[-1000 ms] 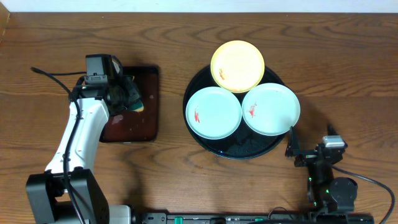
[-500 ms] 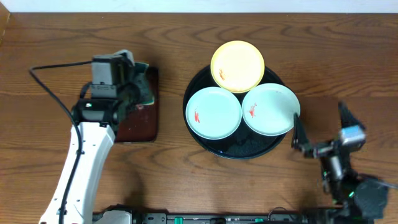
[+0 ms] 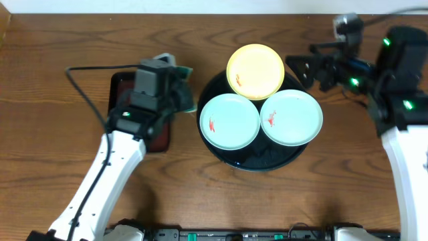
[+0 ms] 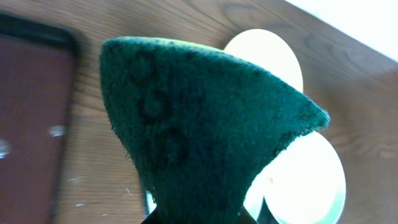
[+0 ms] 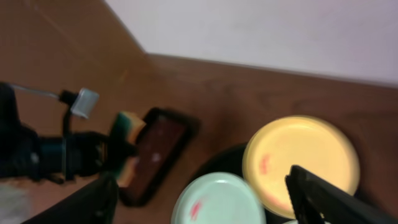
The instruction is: Clean dirty plates on tray and stack at the side
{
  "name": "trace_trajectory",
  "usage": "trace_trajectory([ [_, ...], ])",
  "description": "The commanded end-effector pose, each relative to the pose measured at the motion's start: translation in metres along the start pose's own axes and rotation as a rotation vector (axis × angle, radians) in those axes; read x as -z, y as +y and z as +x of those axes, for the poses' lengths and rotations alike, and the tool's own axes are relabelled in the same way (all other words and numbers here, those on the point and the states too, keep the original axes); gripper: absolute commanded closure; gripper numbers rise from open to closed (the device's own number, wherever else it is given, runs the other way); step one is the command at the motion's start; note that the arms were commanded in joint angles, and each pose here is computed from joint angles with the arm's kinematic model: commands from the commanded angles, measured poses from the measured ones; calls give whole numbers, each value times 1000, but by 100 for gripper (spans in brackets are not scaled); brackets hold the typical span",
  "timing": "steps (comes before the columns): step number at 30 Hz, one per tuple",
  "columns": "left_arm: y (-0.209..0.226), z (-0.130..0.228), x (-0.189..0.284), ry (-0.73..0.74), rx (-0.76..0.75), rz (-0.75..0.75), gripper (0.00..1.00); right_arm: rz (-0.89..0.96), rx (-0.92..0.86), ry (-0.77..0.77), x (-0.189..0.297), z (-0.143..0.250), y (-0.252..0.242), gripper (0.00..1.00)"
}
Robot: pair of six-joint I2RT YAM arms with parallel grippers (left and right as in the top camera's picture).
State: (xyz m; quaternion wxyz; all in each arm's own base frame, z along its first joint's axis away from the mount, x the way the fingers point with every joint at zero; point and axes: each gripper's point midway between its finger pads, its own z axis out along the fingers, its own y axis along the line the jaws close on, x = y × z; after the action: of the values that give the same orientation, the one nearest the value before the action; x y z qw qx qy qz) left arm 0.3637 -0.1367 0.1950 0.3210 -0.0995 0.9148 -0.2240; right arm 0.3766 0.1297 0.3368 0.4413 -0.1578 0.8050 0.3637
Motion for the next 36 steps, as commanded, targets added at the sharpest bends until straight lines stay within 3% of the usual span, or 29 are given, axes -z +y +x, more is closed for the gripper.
trace_trajectory([
  [1, -19, 19, -26, 57, 31, 18, 93, -34, -221, 97, -36, 22, -9, 20],
  [4, -20, 36, -51, 111, 47, 3, 93, 134, -263, 163, -54, 47, -38, 18],
  [7, -14, 56, -74, 177, 75, -33, 92, 288, -303, 228, -62, 71, -61, 27],
  [12, -18, 92, -114, 256, 62, -50, 92, 397, -328, 359, -75, 112, -77, 38],
  [16, -24, 109, -133, 279, 48, -43, 92, 398, -332, 428, -93, 134, -78, 56],
  [25, -17, 119, -143, 304, 62, -67, 92, 411, -293, 529, -130, 174, -87, 60],
  [36, -15, 120, -142, 305, 61, -78, 92, 393, -262, 660, -165, 231, -98, 73],
])
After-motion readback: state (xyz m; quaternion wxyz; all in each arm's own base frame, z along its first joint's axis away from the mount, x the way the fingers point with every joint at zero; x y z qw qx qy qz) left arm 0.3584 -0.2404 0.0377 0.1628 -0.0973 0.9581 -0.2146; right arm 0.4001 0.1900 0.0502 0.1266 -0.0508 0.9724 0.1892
